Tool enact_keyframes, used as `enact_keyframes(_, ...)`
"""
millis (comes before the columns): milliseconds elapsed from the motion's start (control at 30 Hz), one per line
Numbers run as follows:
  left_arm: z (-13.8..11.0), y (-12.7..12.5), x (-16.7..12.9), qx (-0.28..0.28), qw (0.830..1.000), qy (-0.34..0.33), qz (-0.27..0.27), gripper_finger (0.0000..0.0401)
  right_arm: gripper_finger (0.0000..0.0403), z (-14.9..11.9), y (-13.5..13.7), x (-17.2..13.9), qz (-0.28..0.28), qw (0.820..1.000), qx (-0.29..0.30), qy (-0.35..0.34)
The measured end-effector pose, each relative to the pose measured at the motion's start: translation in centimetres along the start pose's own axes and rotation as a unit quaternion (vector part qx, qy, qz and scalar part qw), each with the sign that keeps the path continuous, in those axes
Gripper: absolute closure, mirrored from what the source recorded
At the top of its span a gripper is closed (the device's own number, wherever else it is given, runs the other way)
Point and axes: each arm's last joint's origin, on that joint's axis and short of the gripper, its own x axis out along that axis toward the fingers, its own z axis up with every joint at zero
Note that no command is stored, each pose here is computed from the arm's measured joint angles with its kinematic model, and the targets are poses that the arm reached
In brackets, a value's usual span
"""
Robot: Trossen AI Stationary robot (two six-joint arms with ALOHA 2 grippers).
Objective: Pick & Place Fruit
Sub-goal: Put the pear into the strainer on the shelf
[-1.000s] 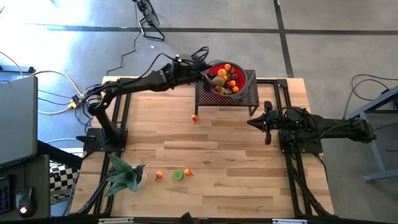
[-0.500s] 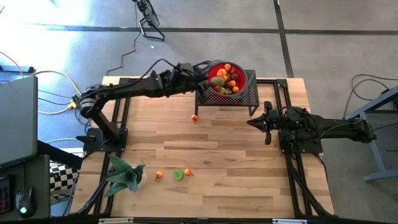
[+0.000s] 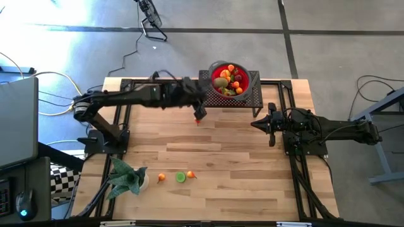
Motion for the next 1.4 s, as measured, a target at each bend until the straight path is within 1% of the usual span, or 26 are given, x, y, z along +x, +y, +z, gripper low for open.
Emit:
enact_keyframes(100, -2.3, -1.6, -0.3, 0.005, 1.0, 0.029, 0.011, 0.037, 0.0398, 0.0, 0.0, 0.0, 0.0, 1.0, 0.001, 0.0)
enact_keyframes(133, -2.9, -2.2, -0.6, 0.0, 1.0, 0.028, 0.014, 0.0375, 0.0398, 0.0, 0.0, 0.0, 0.0, 1.0, 0.001, 0.001)
enact_keyframes(233, -5.1, -3.3, -1.7, -0.027, 0.998, 0.031, 0.038, 0.0387, 0.0398, 0.0, 0.0, 0.1, 0.0, 1.0, 0.0, 0.003)
enact_keyframes(367, -8.5, -4.9, -2.2, -0.071, 0.995, 0.025, 0.068, 0.0397, 0.0398, 0.0, 0.0, 0.1, 0.0, 1.0, -0.001, 0.002)
enact_keyframes(467, -10.2, -6.0, -2.7, -0.12, 0.989, -0.009, 0.09, 0.0398, 0.0398, 0.0, 0.0, 0.1, 0.0, 1.0, -0.001, 0.002)
enact_keyframes(667, -13.3, -7.5, -2.9, -0.184, 0.972, -0.041, 0.14, 0.0399, 0.0398, 0.0, 0.0, 0.1, 0.0, 1.0, -0.001, 0.002)
enact_keyframes(767, -14.9, -8.0, -2.3, -0.207, 0.967, -0.03, 0.149, 0.0399, 0.0398, 0.0, 0.0, 0.1, 0.0, 1.0, -0.001, 0.002)
enact_keyframes(867, -16.0, -8.4, -1.5, -0.238, 0.96, -0.018, 0.147, 0.0399, 0.0398, 0.0, 0.0, 0.1, 0.0, 1.0, -0.001, 0.003)
enact_keyframes(1067, -18.0, -9.3, 0.7, -0.268, 0.949, 0.002, 0.165, 0.0399, 0.0398, 0.0, 0.0, 0.1, 0.0, 1.0, -0.003, 0.003)
enact_keyframes(1200, -19.2, -9.7, 1.8, -0.267, 0.947, 0.016, 0.179, 0.0399, 0.0398, -0.1, 0.0, 0.1, 0.0, 1.0, -0.003, 0.005)
enact_keyframes(1267, -19.7, -9.8, 2.1, -0.257, 0.949, 0.025, 0.183, 0.0399, 0.0398, -0.1, 0.0, 0.1, 0.0, 1.0, -0.004, 0.006)
enact_keyframes(1400, -20.1, -10.0, 2.4, -0.25, 0.95, 0.037, 0.181, 0.0399, 0.0398, -0.2, 0.0, 0.1, -0.001, 1.0, -0.005, 0.012)
